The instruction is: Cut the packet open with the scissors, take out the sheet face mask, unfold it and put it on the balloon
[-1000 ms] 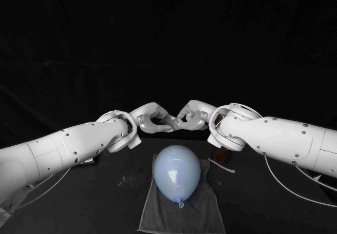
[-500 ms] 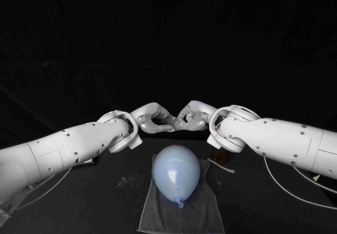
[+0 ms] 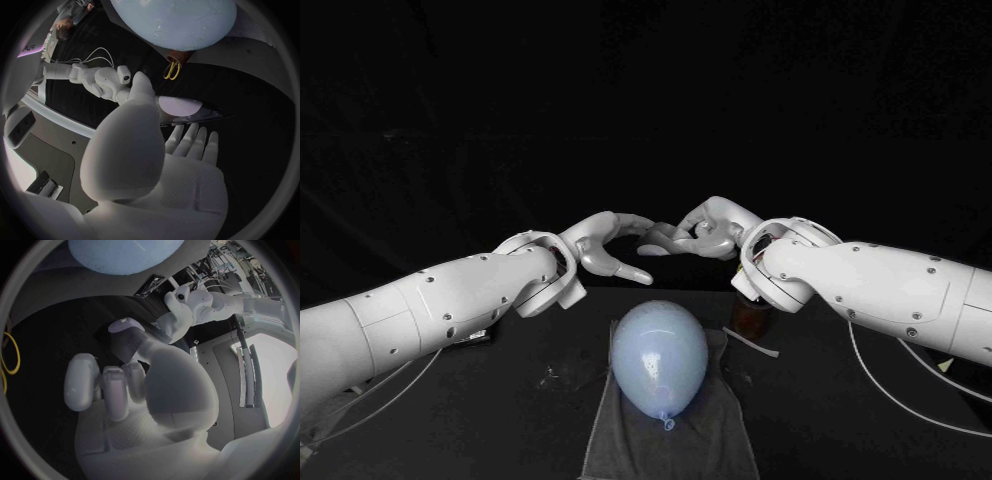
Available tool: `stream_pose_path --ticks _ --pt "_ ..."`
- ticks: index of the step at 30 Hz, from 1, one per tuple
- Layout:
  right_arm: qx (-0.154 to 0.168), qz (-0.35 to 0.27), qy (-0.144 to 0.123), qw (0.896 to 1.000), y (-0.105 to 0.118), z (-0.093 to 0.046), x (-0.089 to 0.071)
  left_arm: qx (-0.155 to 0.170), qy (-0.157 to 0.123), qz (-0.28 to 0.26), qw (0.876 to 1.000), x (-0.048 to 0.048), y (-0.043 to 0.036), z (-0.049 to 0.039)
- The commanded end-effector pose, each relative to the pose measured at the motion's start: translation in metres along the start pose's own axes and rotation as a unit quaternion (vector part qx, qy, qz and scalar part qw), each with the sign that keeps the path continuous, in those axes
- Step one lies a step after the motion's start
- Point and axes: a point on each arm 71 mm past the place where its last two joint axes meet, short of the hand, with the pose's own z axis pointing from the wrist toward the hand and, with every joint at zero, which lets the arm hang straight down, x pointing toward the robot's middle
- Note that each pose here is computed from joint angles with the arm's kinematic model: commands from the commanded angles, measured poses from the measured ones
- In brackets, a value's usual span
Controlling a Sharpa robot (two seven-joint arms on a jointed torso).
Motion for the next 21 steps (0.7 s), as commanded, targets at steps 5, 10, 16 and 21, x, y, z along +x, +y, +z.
stream_pose_path --ticks 5,10,16,21 --pt "0.028 -0.044 -0.074 0.996 -0.013 0.002 -0.015 -0.012 -0.06 -0.053 0.997 -0.0094 0.0006 -0.0036" --pt "0.036 -0.079 -0.114 0.99 -0.019 0.004 -0.019 -0.04 -0.13 -0.1 0.986 -0.0194 0.0061 -0.0089" --pt "0.039 -0.114 -0.161 0.98 -0.024 0.008 -0.024 -0.089 -0.176 -0.141 0.97 -0.0251 0.0156 -0.0147" --pt "0.037 -0.125 -0.187 0.974 -0.024 0.009 -0.025 -0.11 -0.178 -0.158 0.965 -0.0194 0.0171 -0.0141"
